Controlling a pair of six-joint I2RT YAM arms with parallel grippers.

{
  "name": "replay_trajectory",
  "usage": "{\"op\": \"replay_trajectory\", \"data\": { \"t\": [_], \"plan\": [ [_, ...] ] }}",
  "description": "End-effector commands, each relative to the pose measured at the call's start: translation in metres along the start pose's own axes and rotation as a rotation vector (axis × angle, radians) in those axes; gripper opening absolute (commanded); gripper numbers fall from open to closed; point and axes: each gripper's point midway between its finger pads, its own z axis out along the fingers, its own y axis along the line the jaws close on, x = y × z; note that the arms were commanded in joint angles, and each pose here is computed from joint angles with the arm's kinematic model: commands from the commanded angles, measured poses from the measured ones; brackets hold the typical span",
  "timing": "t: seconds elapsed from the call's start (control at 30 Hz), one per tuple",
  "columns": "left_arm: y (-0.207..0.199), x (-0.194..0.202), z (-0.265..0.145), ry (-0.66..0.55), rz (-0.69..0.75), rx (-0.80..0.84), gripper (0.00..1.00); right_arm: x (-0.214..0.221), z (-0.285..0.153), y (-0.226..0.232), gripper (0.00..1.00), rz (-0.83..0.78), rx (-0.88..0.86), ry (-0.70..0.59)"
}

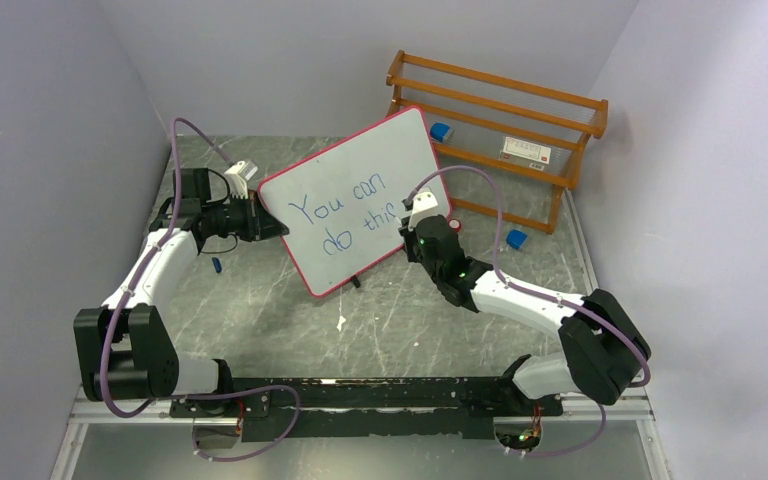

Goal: Write a sentence on the whiteboard

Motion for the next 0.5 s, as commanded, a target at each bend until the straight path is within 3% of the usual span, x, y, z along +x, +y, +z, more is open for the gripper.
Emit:
{"op": "replay_trajectory", "data": {
  "t": [0.0,0.47],
  "plan": [
    [0.0514,0.0133,0.0021,0.048,0.055,-0.234,0.05,0.0128,-0.002,0.0019,0.0,0.003,-0.017,0.036],
    [0.0513,0.0131,0.002,0.047,0.056,-0.234,0.05,0.0028,-0.0106,0.0054,0.0,0.029,-0.048,0.011]
  ]
}}
